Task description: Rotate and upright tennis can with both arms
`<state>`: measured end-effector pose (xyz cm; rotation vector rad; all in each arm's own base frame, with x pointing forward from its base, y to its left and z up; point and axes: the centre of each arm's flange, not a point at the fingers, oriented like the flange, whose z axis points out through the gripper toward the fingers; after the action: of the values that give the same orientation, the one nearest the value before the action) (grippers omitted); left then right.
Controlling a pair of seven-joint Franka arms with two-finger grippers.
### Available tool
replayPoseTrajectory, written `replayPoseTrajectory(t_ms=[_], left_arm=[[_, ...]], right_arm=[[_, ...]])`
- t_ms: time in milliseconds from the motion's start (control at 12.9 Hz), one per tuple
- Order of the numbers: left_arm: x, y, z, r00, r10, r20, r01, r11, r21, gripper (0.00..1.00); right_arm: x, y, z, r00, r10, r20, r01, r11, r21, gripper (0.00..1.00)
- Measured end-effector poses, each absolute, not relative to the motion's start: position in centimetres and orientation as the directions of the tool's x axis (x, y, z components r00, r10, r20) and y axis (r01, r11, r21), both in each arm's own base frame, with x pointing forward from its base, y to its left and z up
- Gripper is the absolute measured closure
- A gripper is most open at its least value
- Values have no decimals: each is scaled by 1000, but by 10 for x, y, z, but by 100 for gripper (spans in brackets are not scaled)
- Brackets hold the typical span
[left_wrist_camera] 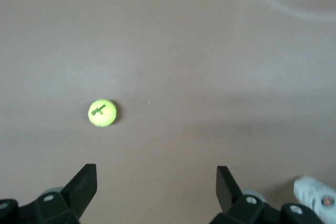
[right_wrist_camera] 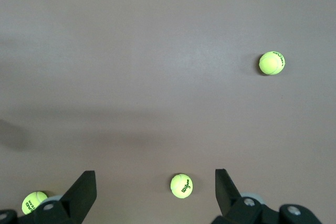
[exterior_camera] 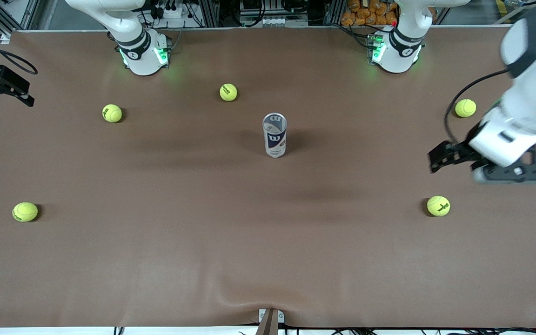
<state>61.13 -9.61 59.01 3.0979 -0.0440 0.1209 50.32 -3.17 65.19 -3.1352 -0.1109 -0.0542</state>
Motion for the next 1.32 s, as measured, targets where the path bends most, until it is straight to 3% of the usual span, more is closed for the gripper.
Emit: replayPoseTrajectory(t_ms=[698, 1318], left_arm=[[550, -31, 643, 998, -24, -65, -21, -999, 40, 0], [552, -24, 631, 996, -40, -84, -36, -998, 42, 0]], right_arm=[[512, -25, 644, 996, 83, 42, 83, -997, 0, 0], [511, -29, 646, 996, 76, 38, 76, -997, -1, 0]])
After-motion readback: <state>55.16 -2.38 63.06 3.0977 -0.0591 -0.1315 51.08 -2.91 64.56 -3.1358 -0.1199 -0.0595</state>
